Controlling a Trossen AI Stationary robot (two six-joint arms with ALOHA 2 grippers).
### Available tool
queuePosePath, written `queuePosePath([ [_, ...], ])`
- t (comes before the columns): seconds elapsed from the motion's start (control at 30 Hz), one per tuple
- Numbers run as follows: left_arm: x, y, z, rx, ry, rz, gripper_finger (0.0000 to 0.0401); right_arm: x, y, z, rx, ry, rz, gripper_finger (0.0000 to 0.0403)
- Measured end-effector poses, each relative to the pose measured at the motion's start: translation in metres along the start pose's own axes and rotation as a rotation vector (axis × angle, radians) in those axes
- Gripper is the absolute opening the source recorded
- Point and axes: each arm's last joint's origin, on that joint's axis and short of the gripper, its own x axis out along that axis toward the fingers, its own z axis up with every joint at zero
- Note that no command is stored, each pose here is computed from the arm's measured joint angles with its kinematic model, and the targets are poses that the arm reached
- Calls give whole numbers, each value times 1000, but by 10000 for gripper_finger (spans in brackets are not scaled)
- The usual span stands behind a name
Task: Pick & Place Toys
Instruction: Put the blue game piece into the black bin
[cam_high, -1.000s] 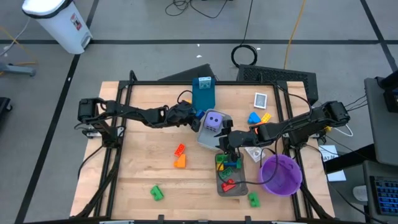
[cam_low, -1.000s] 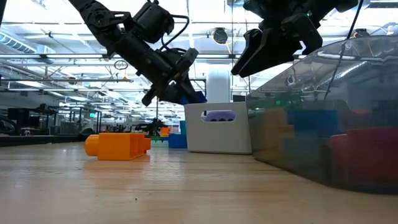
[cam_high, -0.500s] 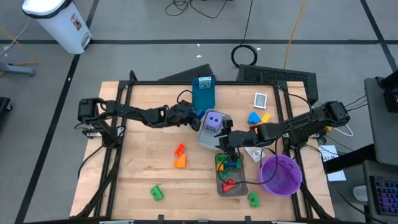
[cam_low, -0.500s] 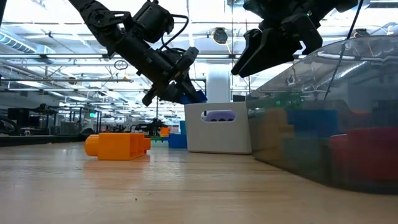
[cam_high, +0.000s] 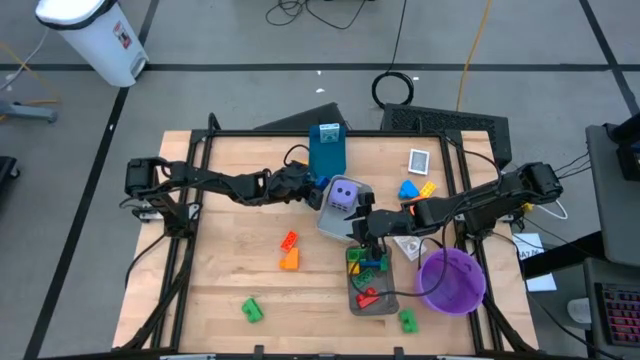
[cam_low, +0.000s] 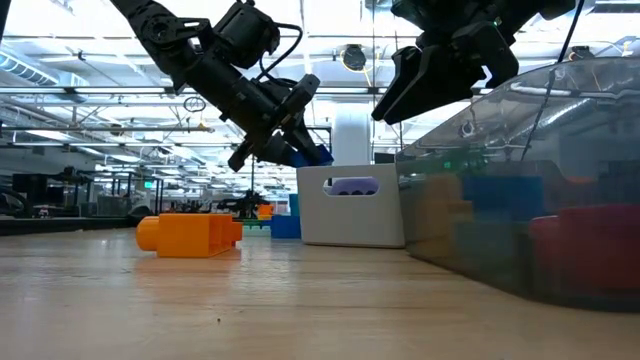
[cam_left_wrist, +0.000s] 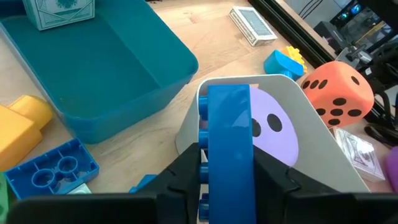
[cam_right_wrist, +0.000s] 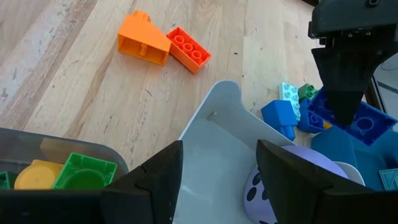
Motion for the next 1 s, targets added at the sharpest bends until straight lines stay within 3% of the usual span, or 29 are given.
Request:
queuePosePath([
  [0.3,0,0,0,-4,-3,-2,105,0,0,0,0,0,0,199],
  [0.63,-2,-12,16,50,-159,-124,100,0,0,0,0,0,0,199],
  [1.0,-3,-14,18,36,-174,-146,100,0,0,0,0,0,0,199],
])
